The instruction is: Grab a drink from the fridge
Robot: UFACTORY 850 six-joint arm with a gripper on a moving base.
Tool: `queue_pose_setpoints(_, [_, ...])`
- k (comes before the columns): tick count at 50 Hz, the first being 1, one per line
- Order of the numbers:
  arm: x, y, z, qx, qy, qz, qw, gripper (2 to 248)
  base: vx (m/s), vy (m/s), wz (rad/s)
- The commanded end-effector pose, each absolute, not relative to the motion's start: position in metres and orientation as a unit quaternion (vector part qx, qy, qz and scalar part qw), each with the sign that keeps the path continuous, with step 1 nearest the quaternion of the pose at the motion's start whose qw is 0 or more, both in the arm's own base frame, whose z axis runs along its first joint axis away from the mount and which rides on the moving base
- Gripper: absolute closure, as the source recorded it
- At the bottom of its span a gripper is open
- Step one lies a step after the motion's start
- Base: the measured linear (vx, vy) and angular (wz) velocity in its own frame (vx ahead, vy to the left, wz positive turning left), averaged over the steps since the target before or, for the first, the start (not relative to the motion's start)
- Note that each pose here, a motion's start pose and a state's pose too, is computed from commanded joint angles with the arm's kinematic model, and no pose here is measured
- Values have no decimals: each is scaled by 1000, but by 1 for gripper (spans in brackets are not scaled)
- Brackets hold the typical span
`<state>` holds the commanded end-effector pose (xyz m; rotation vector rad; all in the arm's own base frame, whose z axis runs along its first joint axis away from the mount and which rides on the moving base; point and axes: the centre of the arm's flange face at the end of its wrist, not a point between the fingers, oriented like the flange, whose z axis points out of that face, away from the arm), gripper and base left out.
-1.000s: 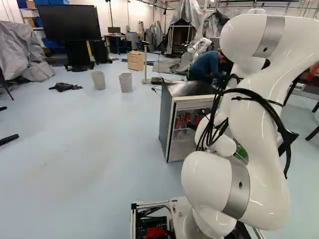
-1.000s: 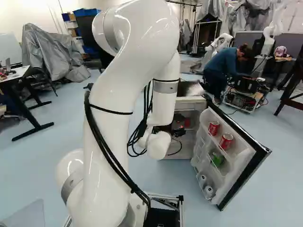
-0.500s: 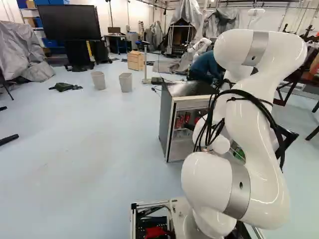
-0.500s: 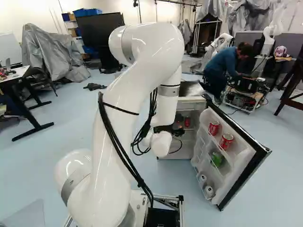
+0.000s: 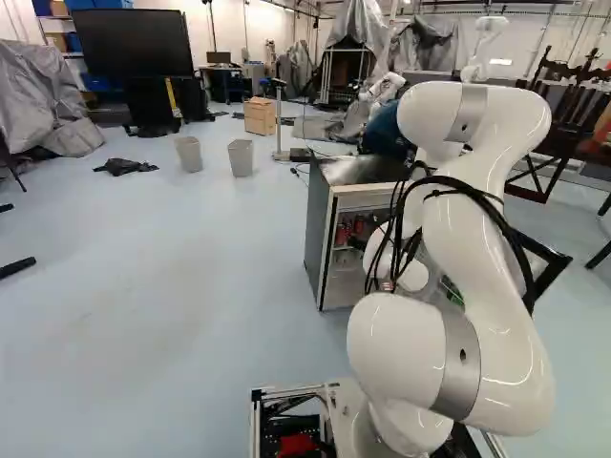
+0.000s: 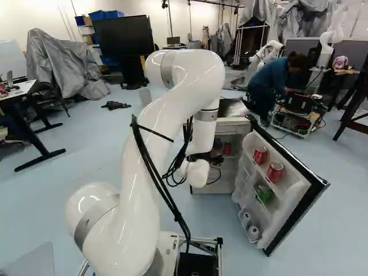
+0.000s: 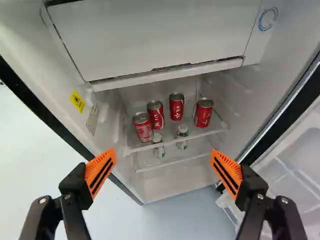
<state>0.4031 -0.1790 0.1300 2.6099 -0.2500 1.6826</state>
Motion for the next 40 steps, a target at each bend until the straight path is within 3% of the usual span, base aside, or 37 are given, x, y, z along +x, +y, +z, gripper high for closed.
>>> queue_pose_setpoints(40, [455,-196,65,833,-106,541,46,3,0,0,0])
